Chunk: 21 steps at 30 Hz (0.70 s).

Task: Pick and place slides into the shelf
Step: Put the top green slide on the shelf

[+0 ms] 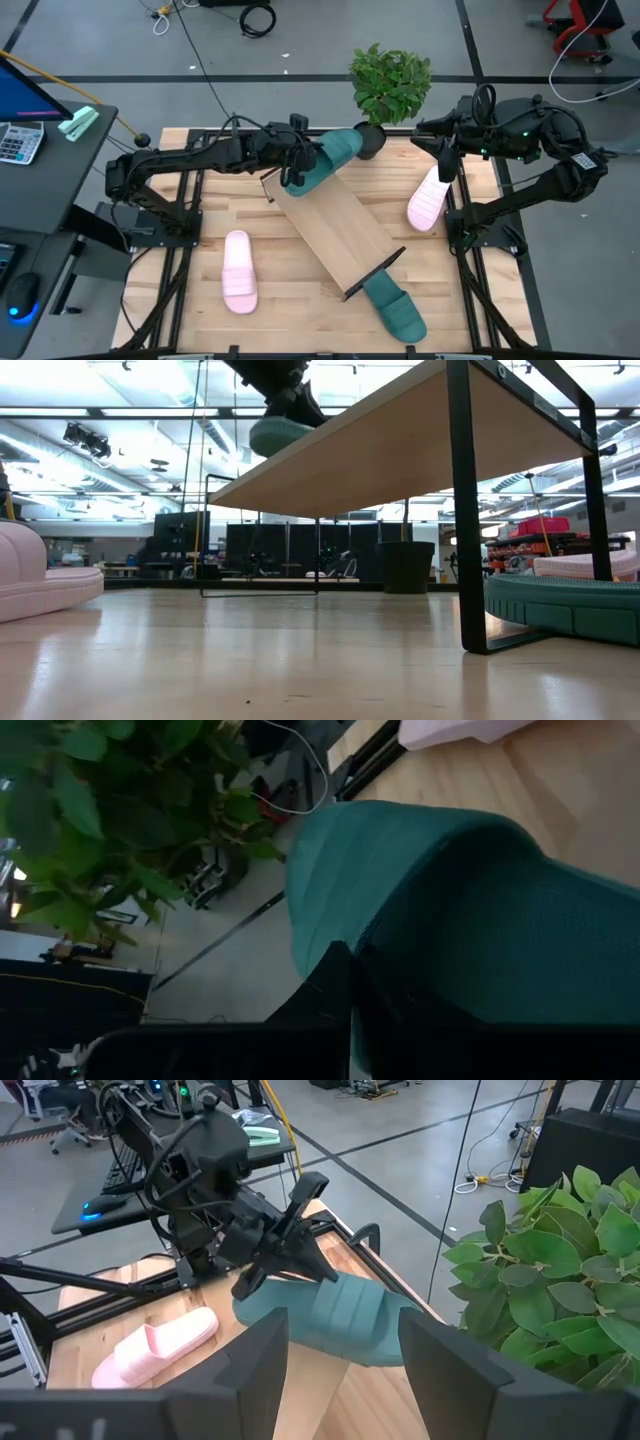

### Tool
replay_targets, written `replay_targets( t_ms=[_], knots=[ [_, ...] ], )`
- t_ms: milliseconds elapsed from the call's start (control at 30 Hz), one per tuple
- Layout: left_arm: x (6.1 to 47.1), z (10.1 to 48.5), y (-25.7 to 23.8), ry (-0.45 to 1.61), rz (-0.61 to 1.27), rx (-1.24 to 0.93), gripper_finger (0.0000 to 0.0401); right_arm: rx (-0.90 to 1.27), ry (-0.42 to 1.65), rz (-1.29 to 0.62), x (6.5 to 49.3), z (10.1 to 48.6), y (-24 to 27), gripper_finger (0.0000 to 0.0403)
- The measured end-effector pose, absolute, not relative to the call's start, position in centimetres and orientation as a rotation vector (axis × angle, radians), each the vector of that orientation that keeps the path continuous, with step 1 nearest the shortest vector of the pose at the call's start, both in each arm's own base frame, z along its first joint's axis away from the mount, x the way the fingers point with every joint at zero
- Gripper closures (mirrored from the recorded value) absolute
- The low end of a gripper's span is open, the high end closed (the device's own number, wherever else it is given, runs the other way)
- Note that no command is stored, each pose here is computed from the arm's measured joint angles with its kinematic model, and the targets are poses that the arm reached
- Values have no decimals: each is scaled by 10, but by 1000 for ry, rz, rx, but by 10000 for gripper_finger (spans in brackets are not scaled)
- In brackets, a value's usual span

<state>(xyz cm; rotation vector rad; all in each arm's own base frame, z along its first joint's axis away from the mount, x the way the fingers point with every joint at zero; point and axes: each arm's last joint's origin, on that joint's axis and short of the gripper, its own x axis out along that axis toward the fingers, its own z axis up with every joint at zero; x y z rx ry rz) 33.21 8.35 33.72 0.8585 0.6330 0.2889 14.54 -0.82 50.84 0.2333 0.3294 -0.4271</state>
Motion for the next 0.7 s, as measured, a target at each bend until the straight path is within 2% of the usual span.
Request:
replay_targets(
  t_ms=[333, 700],
  knots=[
    [330, 307, 83, 669, 250, 879, 392, 247, 326, -429, 145, 508, -8, 205],
    [330, 305, 84, 676, 213, 925, 392, 276, 320, -436, 145, 508, -8, 205]
  ],
)
